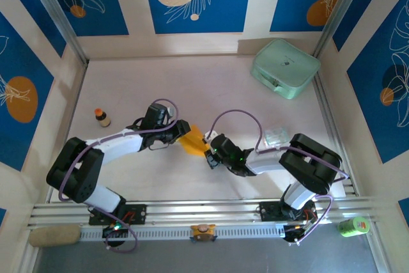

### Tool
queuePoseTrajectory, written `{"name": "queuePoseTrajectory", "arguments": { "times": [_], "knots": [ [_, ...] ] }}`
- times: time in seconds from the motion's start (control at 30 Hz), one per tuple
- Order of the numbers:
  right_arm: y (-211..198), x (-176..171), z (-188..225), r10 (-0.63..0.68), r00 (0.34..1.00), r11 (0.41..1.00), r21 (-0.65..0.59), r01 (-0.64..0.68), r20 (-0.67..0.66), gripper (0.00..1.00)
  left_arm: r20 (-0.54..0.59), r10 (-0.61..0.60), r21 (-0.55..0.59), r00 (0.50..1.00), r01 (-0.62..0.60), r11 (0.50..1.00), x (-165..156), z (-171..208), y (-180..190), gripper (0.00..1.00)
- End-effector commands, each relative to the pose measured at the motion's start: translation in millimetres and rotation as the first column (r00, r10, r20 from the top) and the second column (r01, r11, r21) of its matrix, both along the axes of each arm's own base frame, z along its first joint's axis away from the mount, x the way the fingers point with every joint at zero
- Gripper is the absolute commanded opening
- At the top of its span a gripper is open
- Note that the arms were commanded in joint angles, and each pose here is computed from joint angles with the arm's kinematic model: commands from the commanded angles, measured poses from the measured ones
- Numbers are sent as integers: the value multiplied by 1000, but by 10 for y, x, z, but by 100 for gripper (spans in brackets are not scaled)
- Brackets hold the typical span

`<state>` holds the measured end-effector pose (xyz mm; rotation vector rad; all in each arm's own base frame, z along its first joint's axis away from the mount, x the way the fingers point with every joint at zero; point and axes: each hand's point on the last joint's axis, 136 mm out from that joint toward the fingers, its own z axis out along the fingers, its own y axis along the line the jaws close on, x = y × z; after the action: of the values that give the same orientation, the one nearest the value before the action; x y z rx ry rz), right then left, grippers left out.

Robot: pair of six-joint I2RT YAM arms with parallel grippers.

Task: Fold a paper plane with a square sheet of paper (pick it up from the middle)
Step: Fourth fold the wing at the center of the table.

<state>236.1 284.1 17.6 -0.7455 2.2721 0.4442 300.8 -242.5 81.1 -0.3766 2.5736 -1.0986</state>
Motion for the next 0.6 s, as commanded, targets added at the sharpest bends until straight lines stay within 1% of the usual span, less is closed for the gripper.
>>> {"name": "queuePoseTrajectory", "arguments": {
  "times": [0.0,0.1,0.13,0.2,0.27,0.43,0.57],
  "knots": [
    [37,-120,-117,12,994,999,42,-8,-111,10,20,-5,11,1000,5,1000,13,64,0,47],
    [54,-131,-127,14,990,998,61,-6,-140,10,20,-7,7,1000,7,1000,1,69,-5,44],
    [58,-136,-133,17,988,998,66,-7,-151,11,22,-6,5,1000,6,1000,1,75,-1,42],
    [63,-140,-137,15,986,997,71,-3,-166,11,25,-5,-2,1000,5,1000,-7,86,-3,36],
    [72,-139,-130,14,981,997,83,2,-194,11,33,-6,-13,999,6,1000,-12,107,-10,27],
    [132,-152,-87,28,955,988,155,19,-297,9,25,-15,-29,1000,16,999,-52,69,-30,9],
    [143,-128,-93,12,922,982,181,62,-386,8,23,-11,-39,1000,12,999,-66,35,-35,4]
  ]
}}
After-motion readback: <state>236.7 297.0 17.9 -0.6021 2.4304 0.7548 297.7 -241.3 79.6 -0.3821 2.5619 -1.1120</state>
